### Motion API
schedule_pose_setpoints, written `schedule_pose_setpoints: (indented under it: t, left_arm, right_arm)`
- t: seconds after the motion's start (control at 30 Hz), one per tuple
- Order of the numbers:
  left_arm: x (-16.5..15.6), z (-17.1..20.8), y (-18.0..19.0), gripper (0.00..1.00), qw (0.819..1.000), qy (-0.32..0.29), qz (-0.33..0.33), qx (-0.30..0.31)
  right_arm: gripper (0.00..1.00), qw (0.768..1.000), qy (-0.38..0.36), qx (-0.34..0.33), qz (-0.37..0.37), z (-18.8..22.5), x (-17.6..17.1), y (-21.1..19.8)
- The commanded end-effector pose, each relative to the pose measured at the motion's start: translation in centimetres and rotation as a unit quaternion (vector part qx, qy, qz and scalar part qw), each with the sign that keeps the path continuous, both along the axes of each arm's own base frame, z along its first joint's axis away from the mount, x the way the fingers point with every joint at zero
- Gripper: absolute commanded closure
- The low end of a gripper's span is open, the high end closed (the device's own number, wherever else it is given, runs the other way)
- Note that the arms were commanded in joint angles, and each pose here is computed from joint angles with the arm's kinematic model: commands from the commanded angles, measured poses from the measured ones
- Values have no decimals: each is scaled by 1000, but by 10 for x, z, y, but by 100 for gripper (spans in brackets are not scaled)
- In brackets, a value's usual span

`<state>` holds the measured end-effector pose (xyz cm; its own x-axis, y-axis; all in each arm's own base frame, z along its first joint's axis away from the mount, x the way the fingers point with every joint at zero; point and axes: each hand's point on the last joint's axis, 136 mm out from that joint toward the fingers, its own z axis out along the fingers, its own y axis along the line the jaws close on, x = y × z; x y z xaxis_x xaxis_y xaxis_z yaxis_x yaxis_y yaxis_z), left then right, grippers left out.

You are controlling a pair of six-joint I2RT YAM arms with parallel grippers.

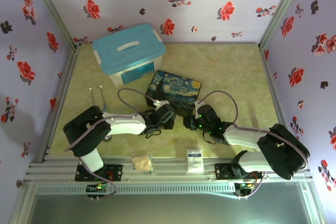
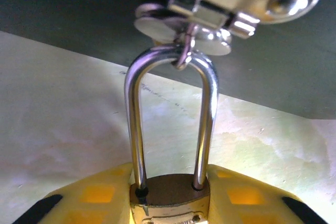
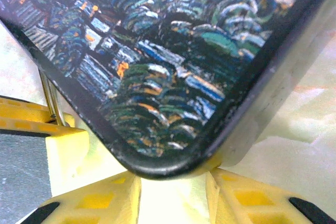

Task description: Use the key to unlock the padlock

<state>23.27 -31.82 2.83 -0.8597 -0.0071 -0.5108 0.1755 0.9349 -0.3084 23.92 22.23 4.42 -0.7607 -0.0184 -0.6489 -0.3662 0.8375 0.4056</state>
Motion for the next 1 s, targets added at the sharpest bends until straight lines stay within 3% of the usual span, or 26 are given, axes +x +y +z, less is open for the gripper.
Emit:
schedule_pose_setpoints:
  t: [0.0, 0.27, 0.97]
  left_arm:
    - [-4, 9, 11, 63, 1000, -9, -5, 27]
    - [-6, 29, 6, 60, 998, -46, -37, -27]
    - [3, 3, 10, 66, 998, -29, -50, -12]
  right_arm:
    - [62, 1000, -14, -9, -6, 2, 3, -6]
    - [62, 1000, -13, -13, -5, -1, 3, -6]
    - [63, 1000, -12, -20, -7, -4, 3, -9]
